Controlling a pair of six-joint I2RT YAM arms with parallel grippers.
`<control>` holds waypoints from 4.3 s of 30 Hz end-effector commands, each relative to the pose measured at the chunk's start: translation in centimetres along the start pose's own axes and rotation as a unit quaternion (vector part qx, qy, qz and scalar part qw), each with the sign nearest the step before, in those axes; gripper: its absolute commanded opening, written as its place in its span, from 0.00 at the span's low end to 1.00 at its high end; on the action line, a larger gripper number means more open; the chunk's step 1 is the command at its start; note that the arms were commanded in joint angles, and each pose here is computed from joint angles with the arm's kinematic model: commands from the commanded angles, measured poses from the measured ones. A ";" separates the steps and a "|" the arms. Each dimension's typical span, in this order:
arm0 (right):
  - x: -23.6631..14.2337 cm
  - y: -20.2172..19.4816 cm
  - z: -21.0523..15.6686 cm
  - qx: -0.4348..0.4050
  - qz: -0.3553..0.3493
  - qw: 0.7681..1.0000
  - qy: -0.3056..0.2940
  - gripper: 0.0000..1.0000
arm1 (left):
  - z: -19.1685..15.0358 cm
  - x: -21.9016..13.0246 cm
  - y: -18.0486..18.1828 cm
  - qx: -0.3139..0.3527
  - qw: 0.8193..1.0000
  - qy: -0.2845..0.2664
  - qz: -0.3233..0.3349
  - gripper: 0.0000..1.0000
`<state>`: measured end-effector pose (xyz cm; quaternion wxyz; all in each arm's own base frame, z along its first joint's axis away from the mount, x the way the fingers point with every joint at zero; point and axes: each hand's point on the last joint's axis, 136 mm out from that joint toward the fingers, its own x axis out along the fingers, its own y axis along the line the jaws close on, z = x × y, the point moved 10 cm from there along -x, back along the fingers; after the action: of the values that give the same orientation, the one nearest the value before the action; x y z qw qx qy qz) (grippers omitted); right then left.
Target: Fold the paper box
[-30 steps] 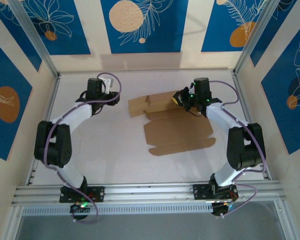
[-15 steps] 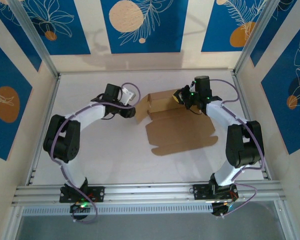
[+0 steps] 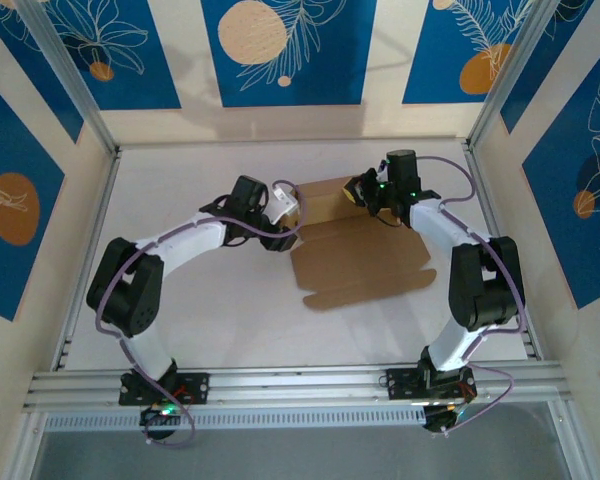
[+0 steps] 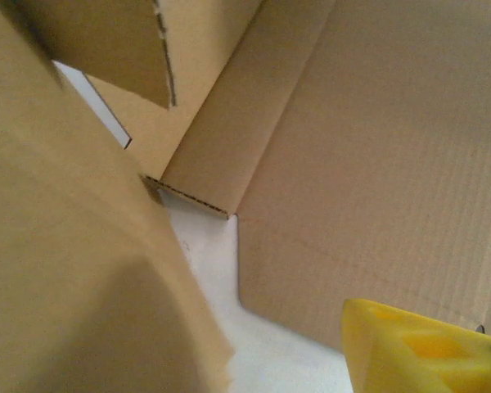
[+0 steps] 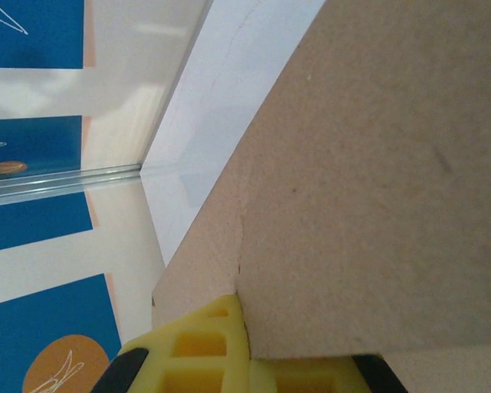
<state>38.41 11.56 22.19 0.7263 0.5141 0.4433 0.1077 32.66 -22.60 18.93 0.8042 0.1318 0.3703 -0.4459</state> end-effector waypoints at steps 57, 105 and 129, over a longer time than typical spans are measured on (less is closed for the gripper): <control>2.9 -1.6 -7.0 0.160 -0.088 0.982 0.042 0.02 | 3.3 2.2 3.6 -0.426 0.838 -0.227 0.255 0.17; -0.1 -2.1 0.1 -0.030 -0.027 0.995 0.092 0.00 | -2.0 -6.2 8.3 -0.127 0.983 -0.081 0.105 0.58; -0.6 -1.2 -1.3 0.015 0.036 0.992 0.119 0.00 | 0.2 0.0 -0.2 0.066 0.996 -0.058 0.021 0.73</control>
<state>37.98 10.88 22.13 0.6934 0.5061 0.4745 0.1946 32.10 -21.53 18.36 0.8098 0.1417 0.3301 -0.4639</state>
